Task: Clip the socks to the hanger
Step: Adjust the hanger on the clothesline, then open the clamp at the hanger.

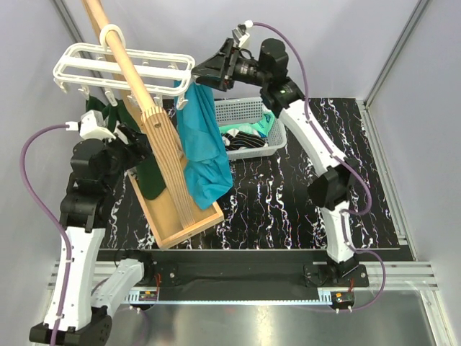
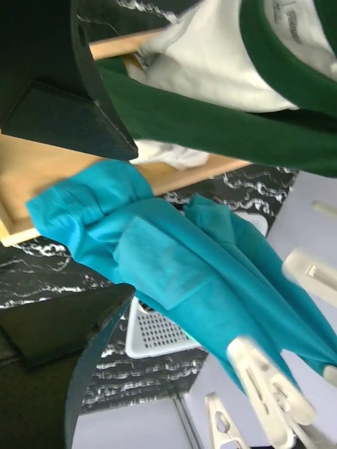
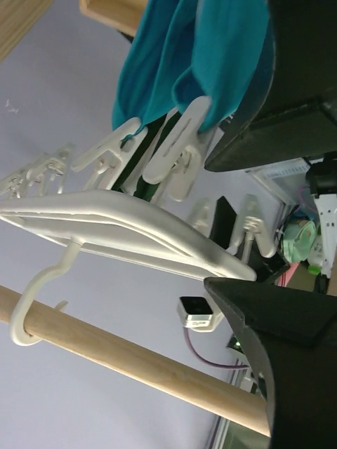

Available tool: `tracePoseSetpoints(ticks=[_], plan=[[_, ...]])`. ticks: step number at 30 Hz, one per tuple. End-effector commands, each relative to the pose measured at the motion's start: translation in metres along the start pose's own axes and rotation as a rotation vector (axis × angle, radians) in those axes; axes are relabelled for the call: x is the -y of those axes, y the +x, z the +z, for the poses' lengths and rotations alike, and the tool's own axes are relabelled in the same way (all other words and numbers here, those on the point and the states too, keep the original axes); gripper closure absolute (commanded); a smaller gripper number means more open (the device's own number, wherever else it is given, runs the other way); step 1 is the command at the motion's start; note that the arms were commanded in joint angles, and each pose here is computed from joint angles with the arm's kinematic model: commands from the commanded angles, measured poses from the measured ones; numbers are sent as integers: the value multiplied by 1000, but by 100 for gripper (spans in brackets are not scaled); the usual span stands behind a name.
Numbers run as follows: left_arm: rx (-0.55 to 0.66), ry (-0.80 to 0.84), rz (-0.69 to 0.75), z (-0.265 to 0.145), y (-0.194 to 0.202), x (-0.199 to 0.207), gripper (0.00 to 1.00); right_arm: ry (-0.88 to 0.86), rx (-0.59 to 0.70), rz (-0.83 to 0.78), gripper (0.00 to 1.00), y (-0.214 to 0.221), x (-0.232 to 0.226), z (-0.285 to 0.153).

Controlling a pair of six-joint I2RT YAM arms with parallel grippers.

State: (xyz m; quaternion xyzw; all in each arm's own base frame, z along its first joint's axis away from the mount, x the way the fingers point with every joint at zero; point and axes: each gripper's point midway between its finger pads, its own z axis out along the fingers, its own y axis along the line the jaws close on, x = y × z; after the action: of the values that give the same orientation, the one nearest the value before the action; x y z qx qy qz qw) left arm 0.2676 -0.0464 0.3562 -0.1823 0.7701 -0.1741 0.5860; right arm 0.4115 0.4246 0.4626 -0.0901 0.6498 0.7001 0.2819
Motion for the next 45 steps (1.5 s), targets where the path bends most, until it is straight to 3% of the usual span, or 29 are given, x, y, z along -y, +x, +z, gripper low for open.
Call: tracePoseSetpoints(ticks=[1,6,10,13,15,18,22,26,31,36,40,45], plan=[[40,260,12,6,-15,40,23,-15,22,-206,30,-10,-60,-44],[49,435,18,8,-22,58,27,157,27,-323,28,-3,-38,-73],[128,615,77,-6,-35,83,28,167,16,-430,30,16,-40,-96],[146,728,120,-16,-36,99,31,82,-24,-500,42,37,-30,-98],[122,781,129,-18,-31,105,32,0,-51,-556,64,47,-26,-96],[103,836,131,-18,-30,112,35,-119,-74,-596,71,59,-29,-89],[97,943,164,-27,-30,125,35,-233,-137,-584,68,76,-24,-65],[97,896,164,-13,-36,122,33,-298,-136,-622,61,84,-26,-47],[96,873,136,-3,-40,120,42,-390,-108,-622,68,88,-28,-34],[96,891,106,-4,-47,126,49,-443,-101,-600,70,84,-29,-26],[101,890,94,-6,-52,128,50,-483,-102,-575,66,86,-28,-25],[119,872,67,-9,-57,128,50,-525,-135,-577,55,99,-32,-20]])
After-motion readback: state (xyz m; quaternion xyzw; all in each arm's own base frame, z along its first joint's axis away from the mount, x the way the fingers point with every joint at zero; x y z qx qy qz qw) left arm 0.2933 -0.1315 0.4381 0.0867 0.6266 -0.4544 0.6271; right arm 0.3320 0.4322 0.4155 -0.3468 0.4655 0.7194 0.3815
